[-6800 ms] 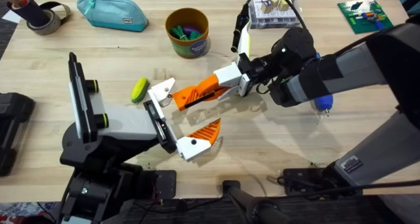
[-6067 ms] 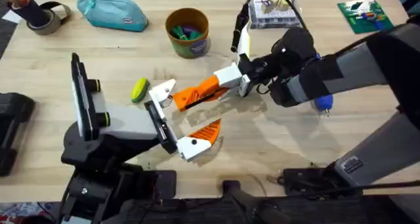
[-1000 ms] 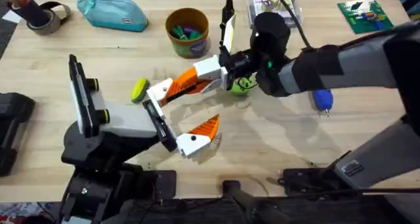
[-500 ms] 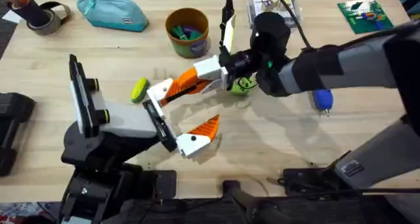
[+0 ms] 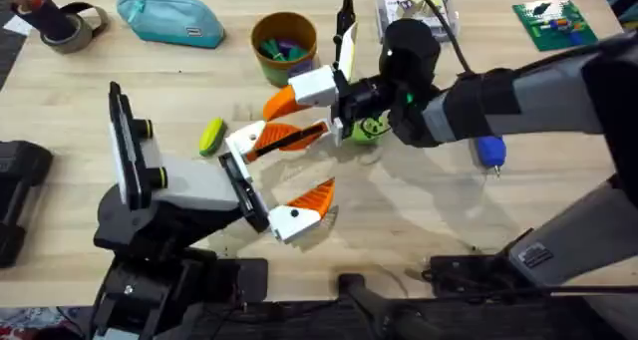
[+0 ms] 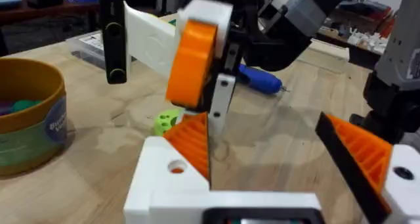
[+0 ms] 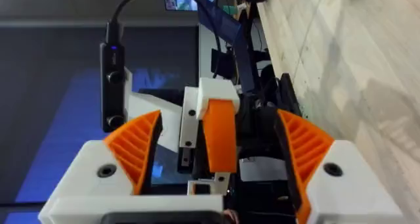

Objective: Pick up the gripper from the table and insert it into the empty holder that is missing its gripper. Then pick up a screw, insert it into the mounting hole, and use the screwdriver to tighten it. Finally, clean up the table by picking up the vegetable and placing it into the bucket.

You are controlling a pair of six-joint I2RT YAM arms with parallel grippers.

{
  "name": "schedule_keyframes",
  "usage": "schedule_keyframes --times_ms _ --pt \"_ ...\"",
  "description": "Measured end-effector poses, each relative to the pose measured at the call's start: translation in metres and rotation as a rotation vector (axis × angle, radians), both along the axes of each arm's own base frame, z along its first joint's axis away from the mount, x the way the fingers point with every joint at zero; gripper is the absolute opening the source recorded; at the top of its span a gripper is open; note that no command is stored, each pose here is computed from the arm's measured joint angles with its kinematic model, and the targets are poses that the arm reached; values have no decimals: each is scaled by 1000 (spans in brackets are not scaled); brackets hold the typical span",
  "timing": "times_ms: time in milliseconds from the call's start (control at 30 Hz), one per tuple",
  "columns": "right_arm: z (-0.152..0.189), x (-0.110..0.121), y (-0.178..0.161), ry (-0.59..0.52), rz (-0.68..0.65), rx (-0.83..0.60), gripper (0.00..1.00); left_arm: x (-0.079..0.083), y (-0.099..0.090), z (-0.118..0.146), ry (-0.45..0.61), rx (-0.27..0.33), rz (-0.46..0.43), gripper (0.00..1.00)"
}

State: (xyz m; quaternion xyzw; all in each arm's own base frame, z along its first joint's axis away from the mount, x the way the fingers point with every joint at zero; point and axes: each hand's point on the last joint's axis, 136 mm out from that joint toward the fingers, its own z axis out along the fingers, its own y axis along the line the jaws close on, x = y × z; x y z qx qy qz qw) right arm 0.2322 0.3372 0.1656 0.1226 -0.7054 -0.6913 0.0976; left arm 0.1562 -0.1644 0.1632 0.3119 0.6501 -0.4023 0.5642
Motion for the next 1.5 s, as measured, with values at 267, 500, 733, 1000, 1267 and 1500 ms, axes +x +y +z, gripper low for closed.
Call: schedule_keyframes --times_ms 267,500,733,1000,1267,1500 --pt "0 0 0 -1 0 0 993 0 0 0 0 0 -2 990" --pt "1 13 -6 -62 -45 20 995 0 0 0 0 0 -2 990" --pt "11 67 -27 -302 -240 66 995 0 0 0 0 0 -2 990" --pt "40 137 -46 -466 -378 25 997 -1 0 0 1 0 -3 990" --pt "17 170 -72 -421 -431 -293 997 -2 -1 0 0 1 -14 990" --pt "47 131 -121 -594 -416 -588 996 -3 -1 0 0 1 -17 990"
